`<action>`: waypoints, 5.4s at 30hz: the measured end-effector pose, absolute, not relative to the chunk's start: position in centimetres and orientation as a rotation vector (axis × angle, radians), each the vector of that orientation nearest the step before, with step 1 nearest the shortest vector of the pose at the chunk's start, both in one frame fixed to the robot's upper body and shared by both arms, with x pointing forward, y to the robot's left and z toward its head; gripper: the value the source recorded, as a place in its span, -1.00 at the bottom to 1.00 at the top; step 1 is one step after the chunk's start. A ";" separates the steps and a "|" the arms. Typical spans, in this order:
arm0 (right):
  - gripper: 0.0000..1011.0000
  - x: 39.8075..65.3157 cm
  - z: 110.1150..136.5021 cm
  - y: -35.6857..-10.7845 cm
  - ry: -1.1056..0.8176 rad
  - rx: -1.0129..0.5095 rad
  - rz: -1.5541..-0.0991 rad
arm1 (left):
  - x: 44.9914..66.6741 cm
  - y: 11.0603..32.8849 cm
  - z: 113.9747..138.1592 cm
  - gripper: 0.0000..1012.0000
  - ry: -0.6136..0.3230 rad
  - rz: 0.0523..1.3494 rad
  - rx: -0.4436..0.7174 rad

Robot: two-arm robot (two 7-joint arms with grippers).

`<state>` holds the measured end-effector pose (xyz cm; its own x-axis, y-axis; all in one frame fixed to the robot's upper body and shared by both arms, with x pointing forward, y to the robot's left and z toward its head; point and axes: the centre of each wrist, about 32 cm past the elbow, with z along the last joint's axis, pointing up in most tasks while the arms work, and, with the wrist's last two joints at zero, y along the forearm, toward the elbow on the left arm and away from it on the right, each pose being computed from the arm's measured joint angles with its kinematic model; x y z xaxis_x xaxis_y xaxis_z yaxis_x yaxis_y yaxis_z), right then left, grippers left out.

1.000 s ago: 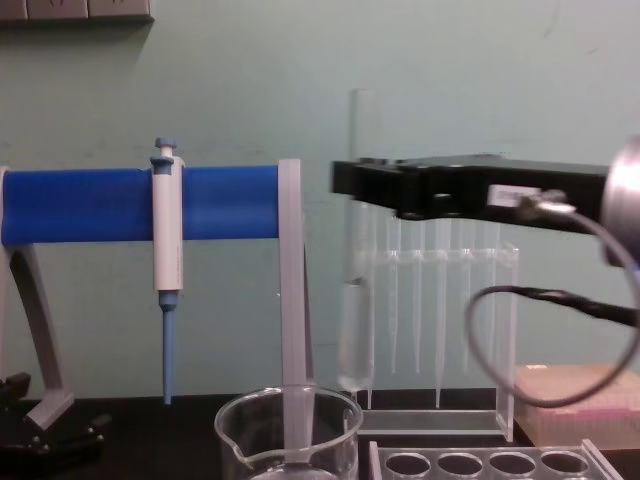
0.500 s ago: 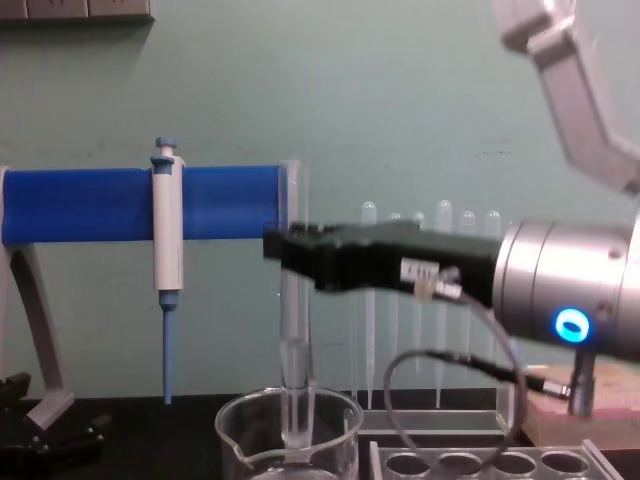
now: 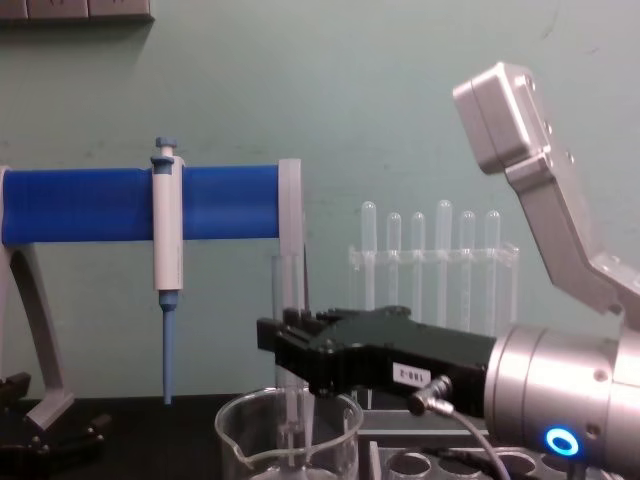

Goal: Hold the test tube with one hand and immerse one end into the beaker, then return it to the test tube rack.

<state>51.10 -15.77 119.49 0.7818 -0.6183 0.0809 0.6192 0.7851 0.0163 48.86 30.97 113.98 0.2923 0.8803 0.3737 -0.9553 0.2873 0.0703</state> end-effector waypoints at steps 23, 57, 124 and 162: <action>-0.56 50.5 118.5 -16.1 -0.065 -0.017 -0.680 | 48.9 31.0 114.0 0.98 -0.285 1.248 0.304; -0.56 50.5 118.6 -16.1 -0.065 -0.018 -0.680 | 48.9 31.0 114.0 0.98 -0.285 1.248 0.304; -0.56 50.5 118.6 -16.1 -0.065 -0.018 -0.680 | 48.9 31.0 114.0 0.98 -0.285 1.248 0.304; -0.56 50.5 118.6 -16.1 -0.065 -0.018 -0.680 | 48.9 31.0 114.0 0.98 -0.285 1.248 0.304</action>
<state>50.52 -16.06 118.56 0.7754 -0.6280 0.0661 0.6291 0.7773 0.0051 48.86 30.97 113.98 0.2923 0.8803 0.3737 -0.9553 0.2873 0.0702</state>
